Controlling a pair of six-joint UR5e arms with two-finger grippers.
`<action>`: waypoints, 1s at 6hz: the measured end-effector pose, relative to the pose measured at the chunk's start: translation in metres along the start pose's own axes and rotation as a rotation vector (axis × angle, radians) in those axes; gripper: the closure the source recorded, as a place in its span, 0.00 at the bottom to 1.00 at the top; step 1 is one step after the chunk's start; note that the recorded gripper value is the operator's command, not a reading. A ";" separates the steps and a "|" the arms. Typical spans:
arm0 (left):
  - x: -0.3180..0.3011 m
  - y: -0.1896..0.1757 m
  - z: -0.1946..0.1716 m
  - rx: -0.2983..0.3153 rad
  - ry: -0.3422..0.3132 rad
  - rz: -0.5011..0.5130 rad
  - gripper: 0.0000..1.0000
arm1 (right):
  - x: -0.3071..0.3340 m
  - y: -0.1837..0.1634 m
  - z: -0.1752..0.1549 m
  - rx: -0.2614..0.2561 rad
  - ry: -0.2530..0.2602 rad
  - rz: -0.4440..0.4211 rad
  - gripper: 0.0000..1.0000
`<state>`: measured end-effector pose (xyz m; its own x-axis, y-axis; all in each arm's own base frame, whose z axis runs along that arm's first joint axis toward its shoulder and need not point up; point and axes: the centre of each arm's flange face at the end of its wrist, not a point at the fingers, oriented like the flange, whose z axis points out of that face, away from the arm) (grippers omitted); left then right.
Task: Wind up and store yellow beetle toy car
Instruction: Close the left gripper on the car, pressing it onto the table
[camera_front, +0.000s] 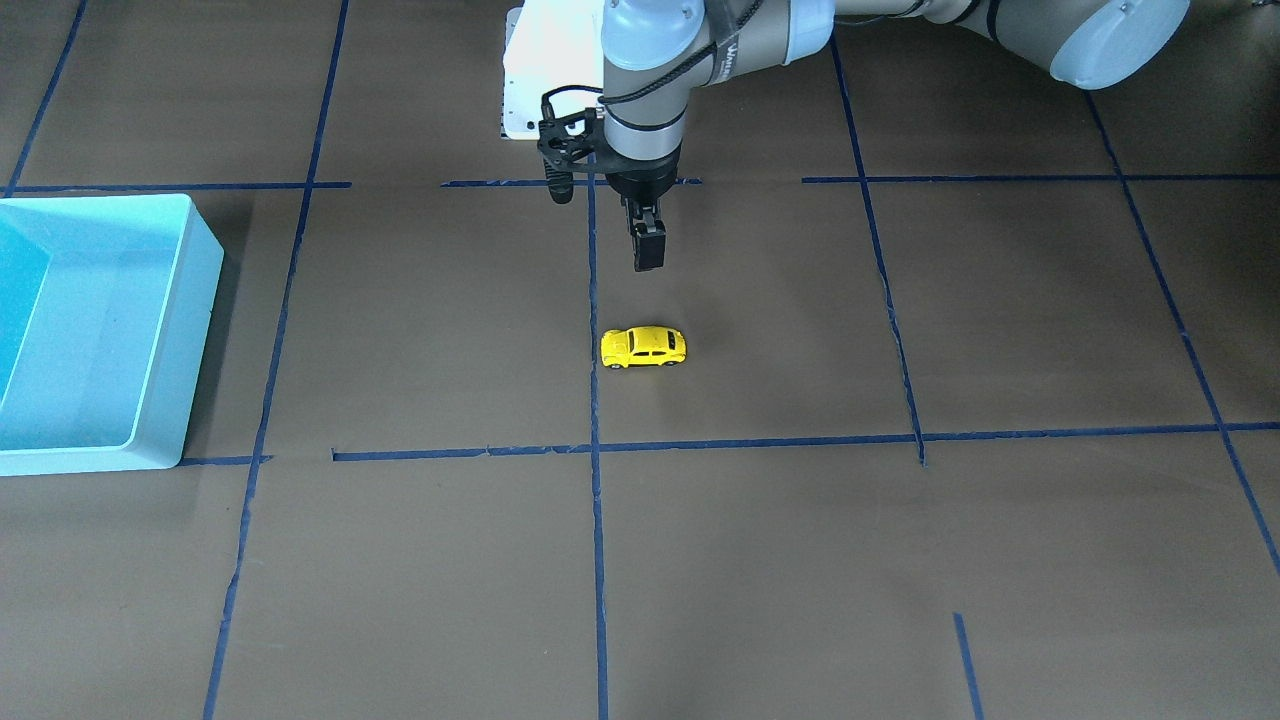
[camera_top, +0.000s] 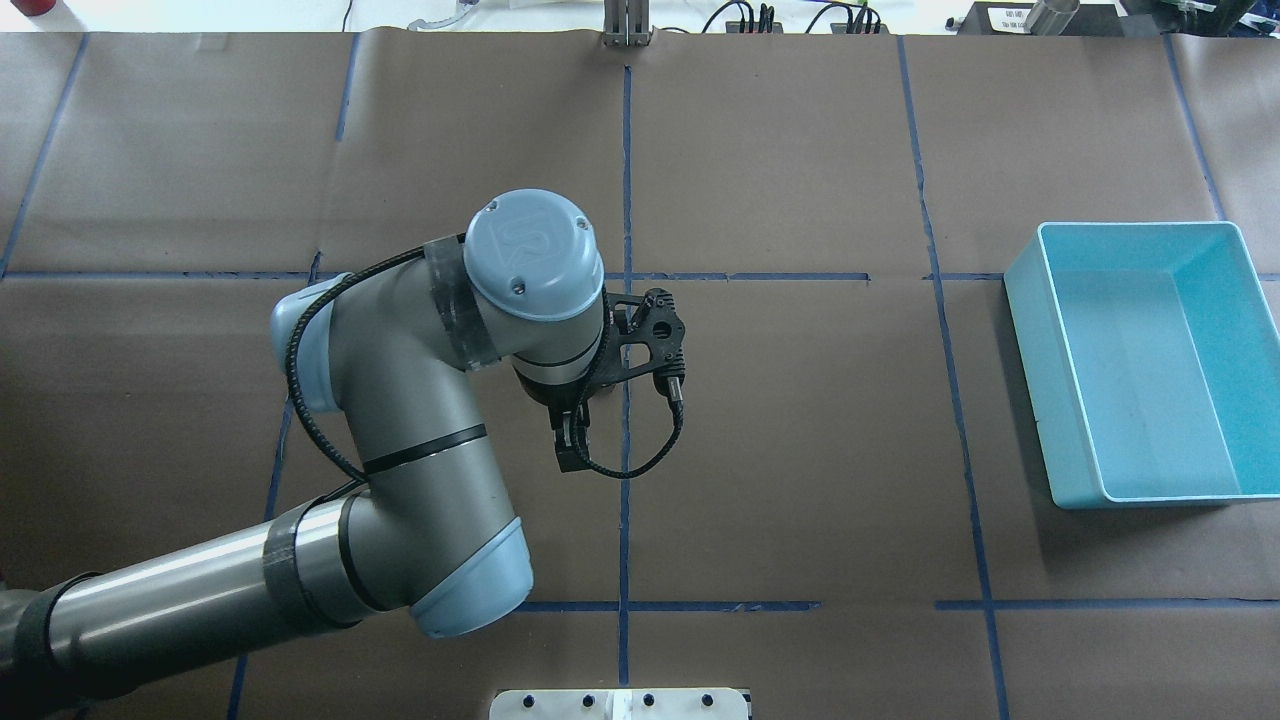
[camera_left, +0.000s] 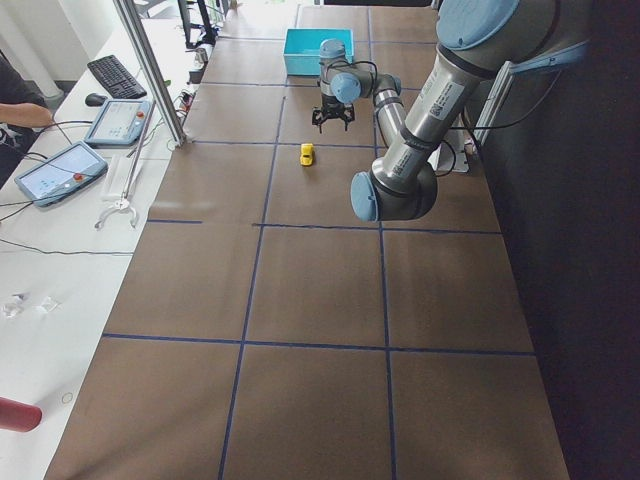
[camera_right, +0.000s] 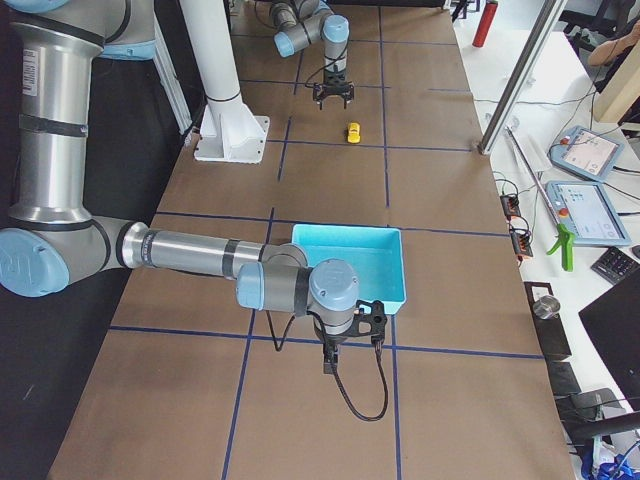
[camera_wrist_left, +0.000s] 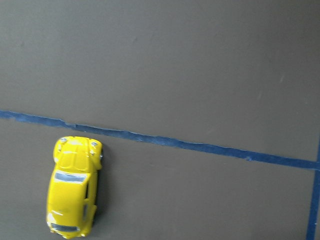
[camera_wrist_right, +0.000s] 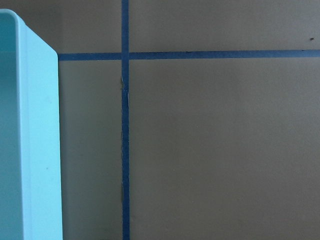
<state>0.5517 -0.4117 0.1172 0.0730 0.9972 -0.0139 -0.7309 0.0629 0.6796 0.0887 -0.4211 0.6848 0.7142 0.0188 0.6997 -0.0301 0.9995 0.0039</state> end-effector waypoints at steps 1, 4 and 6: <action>-0.014 -0.031 -0.012 -0.064 -0.049 0.109 0.00 | 0.000 0.001 0.000 0.000 -0.001 0.000 0.00; -0.048 -0.092 -0.001 -0.202 -0.056 0.182 0.00 | 0.003 0.003 -0.002 0.004 -0.007 0.009 0.00; -0.050 -0.084 0.032 -0.234 -0.036 0.151 0.00 | 0.004 0.004 -0.002 0.004 -0.008 0.011 0.00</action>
<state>0.6316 -0.4686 0.0844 -0.0277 0.9942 0.1042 -0.8718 -0.0750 0.4840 0.0923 -0.4167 0.6861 0.7084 0.0293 0.7052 -0.0408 0.9992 -0.0005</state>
